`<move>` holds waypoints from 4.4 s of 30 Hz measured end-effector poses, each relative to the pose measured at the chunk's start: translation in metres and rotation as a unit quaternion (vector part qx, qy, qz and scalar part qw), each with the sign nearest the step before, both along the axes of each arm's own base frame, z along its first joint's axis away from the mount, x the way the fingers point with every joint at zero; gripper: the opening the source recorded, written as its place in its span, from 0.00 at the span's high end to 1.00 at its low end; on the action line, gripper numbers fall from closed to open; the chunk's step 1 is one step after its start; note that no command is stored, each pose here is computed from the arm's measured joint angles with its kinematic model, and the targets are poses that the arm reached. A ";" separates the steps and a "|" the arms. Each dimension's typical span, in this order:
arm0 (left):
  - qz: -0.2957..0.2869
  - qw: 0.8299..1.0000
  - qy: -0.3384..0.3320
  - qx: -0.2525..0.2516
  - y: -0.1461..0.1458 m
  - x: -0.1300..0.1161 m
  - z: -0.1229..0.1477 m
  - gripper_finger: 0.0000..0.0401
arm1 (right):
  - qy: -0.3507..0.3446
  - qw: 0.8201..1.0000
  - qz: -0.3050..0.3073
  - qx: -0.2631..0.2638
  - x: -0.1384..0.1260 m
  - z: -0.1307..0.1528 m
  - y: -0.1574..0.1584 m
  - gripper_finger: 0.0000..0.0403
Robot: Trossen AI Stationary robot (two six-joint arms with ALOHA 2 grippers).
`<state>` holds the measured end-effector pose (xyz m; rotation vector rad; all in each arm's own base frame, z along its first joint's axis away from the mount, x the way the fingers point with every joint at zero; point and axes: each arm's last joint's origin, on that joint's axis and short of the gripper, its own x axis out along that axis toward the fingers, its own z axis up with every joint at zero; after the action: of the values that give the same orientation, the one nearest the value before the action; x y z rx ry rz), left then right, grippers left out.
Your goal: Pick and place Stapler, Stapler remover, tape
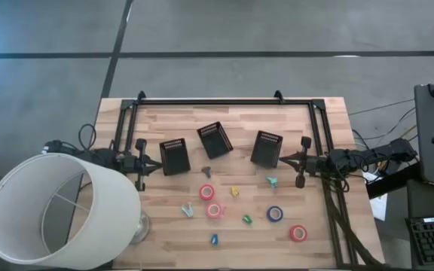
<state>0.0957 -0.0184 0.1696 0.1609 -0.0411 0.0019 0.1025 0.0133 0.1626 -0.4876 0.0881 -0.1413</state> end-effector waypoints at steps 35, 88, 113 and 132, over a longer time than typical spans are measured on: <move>0.000 1.000 0.000 0.000 0.000 0.000 0.000 0.96 | 0.000 1.000 0.000 0.000 0.000 0.000 0.000 0.98; 0.002 1.000 -0.007 0.001 0.000 0.000 0.001 0.96 | 0.007 0.998 0.003 -0.062 0.000 0.000 0.000 0.98; 0.027 0.996 -0.035 -0.077 0.001 0.004 0.025 0.96 | -0.232 0.961 -0.047 0.146 -0.008 0.041 -0.005 0.98; 0.068 0.995 0.030 -0.066 -0.004 0.029 0.050 0.58 | -0.214 0.968 -0.027 0.131 -0.001 0.064 -0.002 0.80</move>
<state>0.1251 -0.0226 0.2196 0.0304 0.0299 0.1347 0.1011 0.0110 0.2267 -0.1825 -0.3015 -0.2807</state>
